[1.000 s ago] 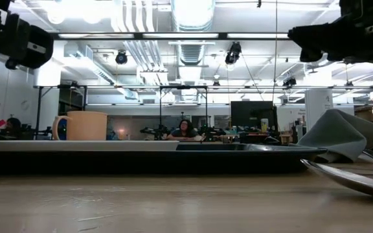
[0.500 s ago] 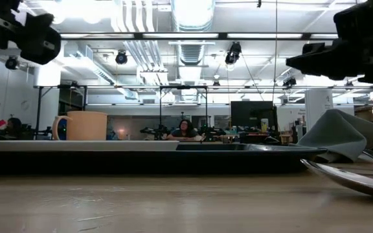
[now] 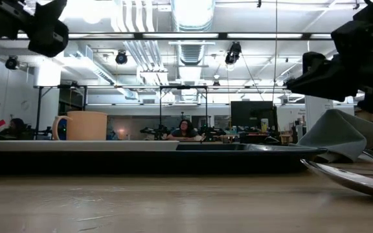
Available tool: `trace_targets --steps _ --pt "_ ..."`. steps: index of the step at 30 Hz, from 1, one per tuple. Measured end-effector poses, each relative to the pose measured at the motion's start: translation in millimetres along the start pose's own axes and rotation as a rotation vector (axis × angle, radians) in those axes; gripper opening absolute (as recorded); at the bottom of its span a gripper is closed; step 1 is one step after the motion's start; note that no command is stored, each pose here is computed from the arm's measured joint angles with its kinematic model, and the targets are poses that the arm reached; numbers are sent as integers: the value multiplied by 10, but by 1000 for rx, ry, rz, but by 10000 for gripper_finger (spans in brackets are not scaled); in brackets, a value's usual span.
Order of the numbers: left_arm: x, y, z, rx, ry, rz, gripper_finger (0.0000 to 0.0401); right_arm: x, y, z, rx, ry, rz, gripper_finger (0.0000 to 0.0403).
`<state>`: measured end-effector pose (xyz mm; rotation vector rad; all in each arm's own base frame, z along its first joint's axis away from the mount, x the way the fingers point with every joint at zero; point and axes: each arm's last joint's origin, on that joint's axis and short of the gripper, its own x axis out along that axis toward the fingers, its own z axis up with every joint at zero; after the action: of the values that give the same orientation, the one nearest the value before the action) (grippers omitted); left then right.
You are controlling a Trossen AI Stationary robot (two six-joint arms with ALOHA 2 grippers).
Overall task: Set up tray
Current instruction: Put the black bowl on the white plate
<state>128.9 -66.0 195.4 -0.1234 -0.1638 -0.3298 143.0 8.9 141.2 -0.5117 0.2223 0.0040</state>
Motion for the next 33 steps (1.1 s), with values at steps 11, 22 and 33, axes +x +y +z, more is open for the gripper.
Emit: trace_targets --steps 11,22,33 --pt "802 -172 354 182 137 -3 202 2 12 -21 -49 23 11 68" --pt "1667 -385 612 317 811 -29 202 2 18 -35 -48 36 18 68" --pt "1816 -655 780 178 977 30 202 2 19 -35 -26 37 19 68"
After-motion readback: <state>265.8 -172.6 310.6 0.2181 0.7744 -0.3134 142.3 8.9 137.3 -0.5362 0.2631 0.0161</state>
